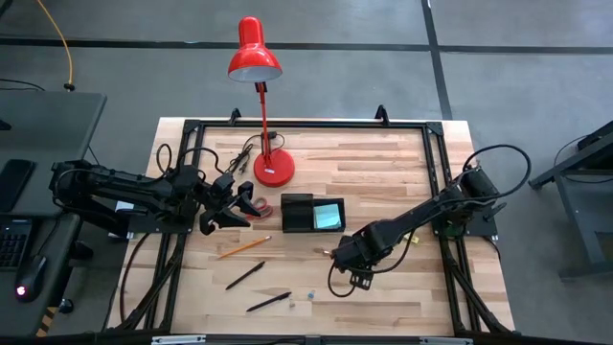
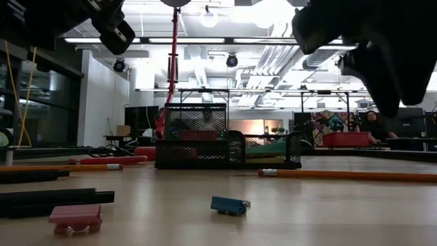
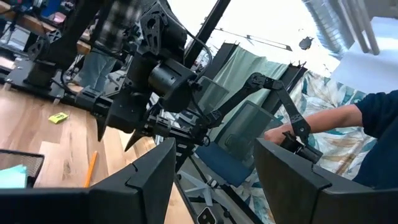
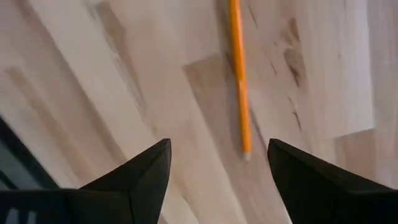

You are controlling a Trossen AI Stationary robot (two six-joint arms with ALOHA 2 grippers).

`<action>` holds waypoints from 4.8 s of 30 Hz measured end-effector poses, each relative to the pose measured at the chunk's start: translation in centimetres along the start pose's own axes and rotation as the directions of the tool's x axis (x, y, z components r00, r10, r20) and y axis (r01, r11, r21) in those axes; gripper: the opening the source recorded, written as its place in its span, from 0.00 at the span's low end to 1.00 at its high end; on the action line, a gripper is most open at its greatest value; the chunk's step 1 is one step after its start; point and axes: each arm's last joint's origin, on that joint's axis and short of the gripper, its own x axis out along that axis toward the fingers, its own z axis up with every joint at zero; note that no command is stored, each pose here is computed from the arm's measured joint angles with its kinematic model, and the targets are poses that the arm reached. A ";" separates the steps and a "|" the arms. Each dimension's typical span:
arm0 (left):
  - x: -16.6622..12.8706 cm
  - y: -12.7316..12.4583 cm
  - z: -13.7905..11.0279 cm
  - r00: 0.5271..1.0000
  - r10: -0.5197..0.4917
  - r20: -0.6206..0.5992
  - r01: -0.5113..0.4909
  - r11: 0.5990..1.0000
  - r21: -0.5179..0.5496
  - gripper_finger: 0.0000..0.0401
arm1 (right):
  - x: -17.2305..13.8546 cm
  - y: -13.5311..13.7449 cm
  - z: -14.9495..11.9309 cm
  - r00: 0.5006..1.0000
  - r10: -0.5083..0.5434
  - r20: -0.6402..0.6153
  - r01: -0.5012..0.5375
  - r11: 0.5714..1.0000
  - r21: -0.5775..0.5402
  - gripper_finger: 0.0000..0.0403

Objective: Pick and place office supplies into organizer
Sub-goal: Put the orange pencil into the black desk organizer

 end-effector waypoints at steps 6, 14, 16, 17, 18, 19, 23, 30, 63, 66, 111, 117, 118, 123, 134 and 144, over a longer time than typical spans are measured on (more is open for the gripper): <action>0.0 0.0 0.0 1.000 0.013 0.006 -0.013 1.000 -0.005 0.51 | 2.0 -1.8 -0.9 0.996 0.066 -0.053 -0.066 0.998 0.006 0.64; 0.0 0.4 0.0 0.995 0.096 0.041 -0.095 0.995 -0.013 0.51 | 2.2 -4.3 -2.5 0.999 0.052 0.000 -0.051 0.997 -0.057 0.64; 0.0 0.5 0.0 0.991 0.125 0.058 -0.124 0.992 -0.009 0.51 | 2.9 -5.2 -3.0 0.996 0.091 -0.006 -0.091 0.995 -0.042 0.64; 0.0 0.5 0.0 0.989 0.138 0.062 -0.137 0.990 -0.011 0.51 | 3.1 -5.5 -3.2 0.994 0.113 -0.003 -0.113 0.993 -0.034 0.63; 0.0 0.6 0.0 0.987 0.148 0.064 -0.147 0.989 -0.013 0.51 | 3.4 -5.7 -3.4 0.990 0.138 0.007 -0.137 0.990 -0.029 0.62; 0.0 0.6 0.0 0.985 0.161 0.068 -0.160 0.987 -0.016 0.51 | 3.4 -5.8 -3.5 0.987 0.159 0.023 -0.158 0.987 -0.025 0.61; -0.1 0.7 0.0 0.980 0.183 0.077 -0.182 0.983 -0.020 0.51 | 3.1 -5.9 -3.7 0.981 0.182 0.066 -0.180 0.983 -0.026 0.51; -0.1 0.8 0.0 0.973 0.208 0.096 -0.207 0.978 -0.020 0.51 | 3.0 -5.5 -3.0 0.968 0.182 0.175 -0.181 0.983 -0.020 0.42; -0.1 0.8 0.0 0.975 0.202 0.090 -0.203 0.979 0.006 0.51 | 6.0 -5.5 -2.8 0.977 0.127 0.169 -0.135 0.990 0.035 0.50; -0.1 0.8 0.0 0.975 0.203 0.089 -0.204 0.979 0.008 0.51 | 6.0 -5.4 -2.8 0.977 0.127 0.173 -0.134 0.990 0.033 0.50; -0.1 0.9 -0.3 0.976 0.212 0.055 -0.211 0.977 -0.029 0.51 | 8.1 -3.9 -3.6 0.968 -0.023 0.252 0.018 1.000 0.021 0.21; -0.1 1.1 -0.5 0.973 0.226 0.033 -0.225 0.973 -0.048 0.51 | 8.4 -3.8 -3.3 0.966 -0.015 0.258 0.001 0.999 0.052 0.04; -0.1 1.1 -0.5 0.974 0.226 0.034 -0.224 0.973 -0.048 0.51 | 8.4 -3.7 -3.3 0.966 -0.013 0.259 -0.003 0.998 0.058 0.03; -0.1 1.1 -0.6 0.973 0.230 0.025 -0.229 0.972 -0.051 0.51 | 8.4 -3.8 -3.3 0.966 -0.009 0.257 -0.020 0.994 0.110 0.01; -0.1 1.1 -0.6 0.972 0.233 0.022 -0.231 0.971 -0.053 0.51 | 7.5 -4.0 -3.6 0.959 -0.010 0.282 -0.061 0.969 0.240 0.00; -0.1 1.1 -0.6 0.972 0.233 0.022 -0.232 0.971 -0.053 0.51 | 4.9 -3.2 -3.9 0.938 0.006 0.346 -0.098 0.964 0.249 0.00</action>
